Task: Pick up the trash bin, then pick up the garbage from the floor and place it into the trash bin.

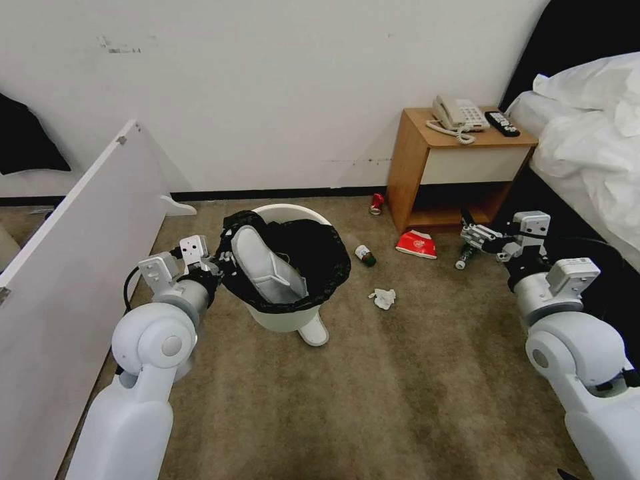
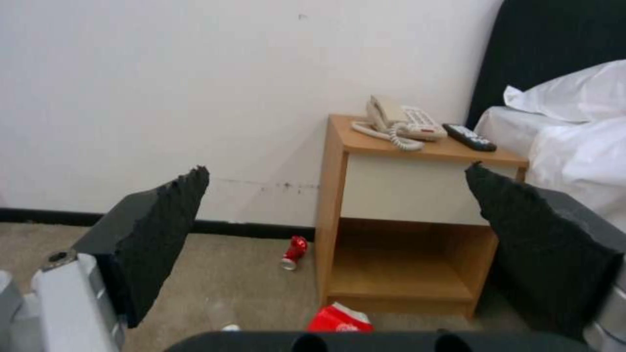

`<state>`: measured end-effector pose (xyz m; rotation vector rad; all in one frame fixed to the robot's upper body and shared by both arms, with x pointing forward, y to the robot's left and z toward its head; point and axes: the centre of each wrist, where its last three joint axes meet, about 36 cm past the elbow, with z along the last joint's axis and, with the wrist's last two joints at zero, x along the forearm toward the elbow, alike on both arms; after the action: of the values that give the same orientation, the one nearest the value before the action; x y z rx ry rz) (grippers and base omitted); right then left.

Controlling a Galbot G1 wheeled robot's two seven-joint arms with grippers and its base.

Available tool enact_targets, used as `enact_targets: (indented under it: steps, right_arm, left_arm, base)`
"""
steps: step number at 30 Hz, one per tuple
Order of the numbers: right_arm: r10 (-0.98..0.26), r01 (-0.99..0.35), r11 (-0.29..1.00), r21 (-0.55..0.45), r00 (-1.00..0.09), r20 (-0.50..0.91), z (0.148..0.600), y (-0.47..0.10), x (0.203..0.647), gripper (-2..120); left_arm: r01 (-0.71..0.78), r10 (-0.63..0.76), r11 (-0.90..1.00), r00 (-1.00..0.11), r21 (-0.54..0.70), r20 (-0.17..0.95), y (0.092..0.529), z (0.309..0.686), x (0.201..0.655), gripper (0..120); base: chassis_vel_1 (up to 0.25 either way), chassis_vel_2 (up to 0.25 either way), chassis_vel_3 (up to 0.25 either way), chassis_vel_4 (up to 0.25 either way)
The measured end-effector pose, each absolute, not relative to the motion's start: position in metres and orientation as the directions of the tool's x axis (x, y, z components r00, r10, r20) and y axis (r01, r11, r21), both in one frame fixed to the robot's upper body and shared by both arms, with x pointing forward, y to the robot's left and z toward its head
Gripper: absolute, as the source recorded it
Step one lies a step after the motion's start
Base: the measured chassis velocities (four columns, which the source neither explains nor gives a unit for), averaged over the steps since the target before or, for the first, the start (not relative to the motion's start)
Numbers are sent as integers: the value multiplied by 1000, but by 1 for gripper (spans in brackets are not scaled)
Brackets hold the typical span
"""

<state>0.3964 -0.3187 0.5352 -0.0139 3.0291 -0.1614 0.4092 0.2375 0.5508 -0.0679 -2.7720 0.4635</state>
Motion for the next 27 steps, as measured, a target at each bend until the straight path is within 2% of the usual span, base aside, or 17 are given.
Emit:
enact_targets:
  steps: [27]
  right_arm:
    - [-25,-14,994,-108,-994,-106,533,-319,395,100]
  left_arm:
    - [-4,103,946,-945,-325,311,237,551,410,4]
  base:
    - [-33,33,34,-33]
